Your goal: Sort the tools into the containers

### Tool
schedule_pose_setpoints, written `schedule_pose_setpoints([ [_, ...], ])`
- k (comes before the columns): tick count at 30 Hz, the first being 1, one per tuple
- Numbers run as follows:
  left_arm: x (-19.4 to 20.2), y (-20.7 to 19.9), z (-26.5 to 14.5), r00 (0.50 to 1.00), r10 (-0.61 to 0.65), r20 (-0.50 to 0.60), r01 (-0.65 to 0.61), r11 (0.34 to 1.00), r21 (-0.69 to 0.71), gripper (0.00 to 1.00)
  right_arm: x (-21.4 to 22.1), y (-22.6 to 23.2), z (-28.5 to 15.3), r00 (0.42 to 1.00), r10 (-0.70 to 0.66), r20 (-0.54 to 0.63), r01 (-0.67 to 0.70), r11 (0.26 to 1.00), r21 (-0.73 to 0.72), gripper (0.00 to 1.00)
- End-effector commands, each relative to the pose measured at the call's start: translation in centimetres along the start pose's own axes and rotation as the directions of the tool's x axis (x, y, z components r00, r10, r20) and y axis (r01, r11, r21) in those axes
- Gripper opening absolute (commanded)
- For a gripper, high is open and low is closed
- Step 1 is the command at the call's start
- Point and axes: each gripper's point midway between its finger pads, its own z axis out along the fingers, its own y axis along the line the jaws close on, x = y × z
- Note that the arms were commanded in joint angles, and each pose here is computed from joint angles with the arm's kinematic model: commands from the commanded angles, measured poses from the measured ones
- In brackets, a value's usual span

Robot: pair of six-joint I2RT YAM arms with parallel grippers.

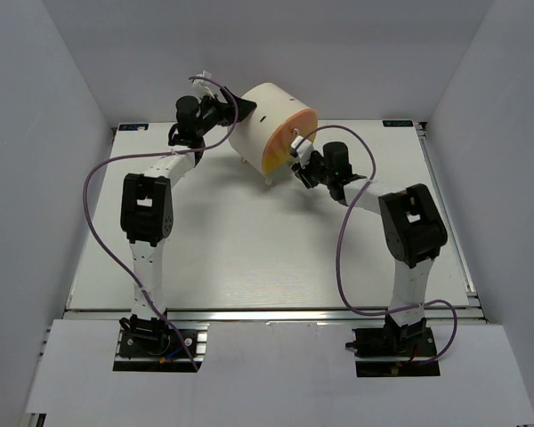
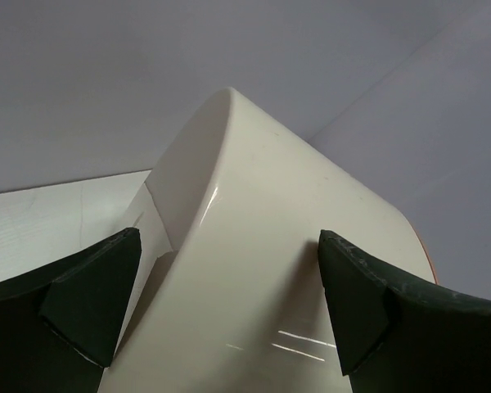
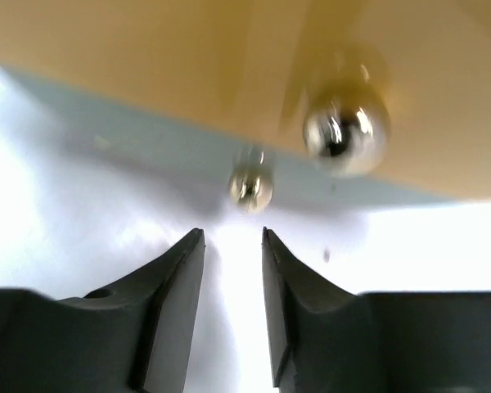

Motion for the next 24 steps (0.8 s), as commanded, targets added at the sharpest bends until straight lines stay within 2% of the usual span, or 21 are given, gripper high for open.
schedule_pose_setpoints([
  [1,-4.1,-0.6,-2.1,0.997,-0.006,0.074,0.011,0.998,-0.069,0.98,-3.6,-1.8,-4.3,0.997,0.034,0.064,-0.035,0.999,0.016,0.44],
  [2,-4.4,0.3,-2.7,0.995,-0.026,0.100,0.037,0.994,-0.107,0.98,-5.0,-2.3,-6.1,0.996,0.034,0.088,-0.034,0.999,0.007,0.50],
  [3,-5.1,0.5,-3.1,0.992,-0.028,0.122,0.043,0.992,-0.122,0.98,-5.7,-1.0,-7.1,0.991,0.040,0.124,-0.031,0.997,-0.075,0.57],
  [4,-7.0,0.1,-3.9,0.986,-0.009,0.164,0.030,0.992,-0.126,0.98,-4.8,0.8,-8.1,0.993,0.057,0.104,-0.041,0.988,-0.148,0.71],
  [5,-7.2,0.7,-4.5,0.984,-0.013,0.175,0.040,0.988,-0.147,0.98,-6.0,1.1,-9.8,0.991,0.037,0.129,-0.014,0.984,-0.178,0.83],
  [6,-8.1,1.0,-5.0,0.979,-0.005,0.203,0.042,0.983,-0.177,0.98,-6.3,1.7,-10.6,0.990,0.033,0.135,-0.004,0.979,-0.206,0.89],
  [7,-9.9,0.8,-6.1,0.972,0.012,0.235,0.034,0.981,-0.192,0.98,-6.1,2.4,-11.3,0.991,0.056,0.121,-0.029,0.976,-0.218,0.89],
  [9,-10.5,1.8,-7.6,0.966,0.019,0.258,0.048,0.967,-0.252,0.98,-6.7,1.7,-12.9,0.991,0.094,0.101,-0.077,0.984,-0.162,0.89],
  [10,-11.3,2.1,-8.6,0.961,0.030,0.273,0.048,0.960,-0.275,0.98,-6.5,1.7,-13.3,0.985,0.155,0.072,-0.143,0.979,-0.146,0.89],
  [11,-12.9,0.6,-9.7,0.954,0.061,0.294,0.024,0.961,-0.277,0.98,-6.7,1.4,-14.1,0.980,0.193,0.056,-0.186,0.975,-0.121,0.89],
  [13,-11.7,0.5,-11.3,0.964,0.075,0.257,0.007,0.952,-0.306,0.98,-6.0,0.7,-14.9,0.946,0.322,-0.021,-0.323,0.945,-0.043,0.89],
  [14,-12.9,-1.8,-12.6,0.958,0.126,0.259,-0.045,0.954,-0.296,0.98,-7.2,-0.2,-15.3,0.936,0.350,-0.022,-0.351,0.936,-0.022,0.89],
  [15,-12.5,-2.8,-13.4,0.960,0.134,0.245,-0.060,0.956,-0.289,0.98,-5.9,0.5,-15.9,0.906,0.409,-0.108,-0.412,0.911,-0.013,0.89],
  [16,-9.4,-2.6,-14.5,0.977,0.105,0.188,-0.047,0.955,-0.292,0.98,-5.7,0.0,-16.4,0.887,0.441,-0.139,-0.441,0.897,0.032,0.89],
  [17,-8.4,-3.4,-15.4,0.979,0.119,0.167,-0.067,0.956,-0.286,0.98,-5.6,0.1,-16.8,0.863,0.479,-0.164,-0.478,0.877,0.043,0.89],
  [18,-9.3,-6.8,-17.3,0.968,0.163,0.190,-0.111,0.960,-0.258,0.98,-5.9,0.1,-17.5,0.851,0.492,-0.185,-0.492,0.869,0.047,0.89],
  [19,-4.9,-6.4,-18.4,0.983,0.135,0.122,-0.096,0.954,-0.284,0.98,-6.1,0.3,-17.9,0.850,0.495,-0.183,-0.499,0.866,0.028,0.89],
  [21,-3.5,-9.8,-21.1,0.976,0.192,0.103,-0.159,0.950,-0.267,0.98,-6.5,0.1,-19.4,0.857,0.494,-0.147,-0.497,0.867,0.016,0.89],
  [22,0.3,-9.9,-22.1,0.985,0.169,0.037,-0.153,0.951,-0.267,0.98,-7.4,-0.2,-19.7,0.867,0.488,-0.098,-0.490,0.872,0.007,0.89],
  [23,1.4,-10.3,-23.0,0.984,0.176,0.021,-0.163,0.947,-0.278,0.98,-8.4,-0.4,-20.5,0.851,0.523,-0.053,-0.522,0.852,0.024,0.89],
  [24,1.8,-12.5,-24.4,0.982,0.185,0.034,-0.171,0.952,-0.253,0.98,-8.0,-0.8,-20.7,0.836,0.547,-0.043,-0.544,0.836,0.072,0.89],
])
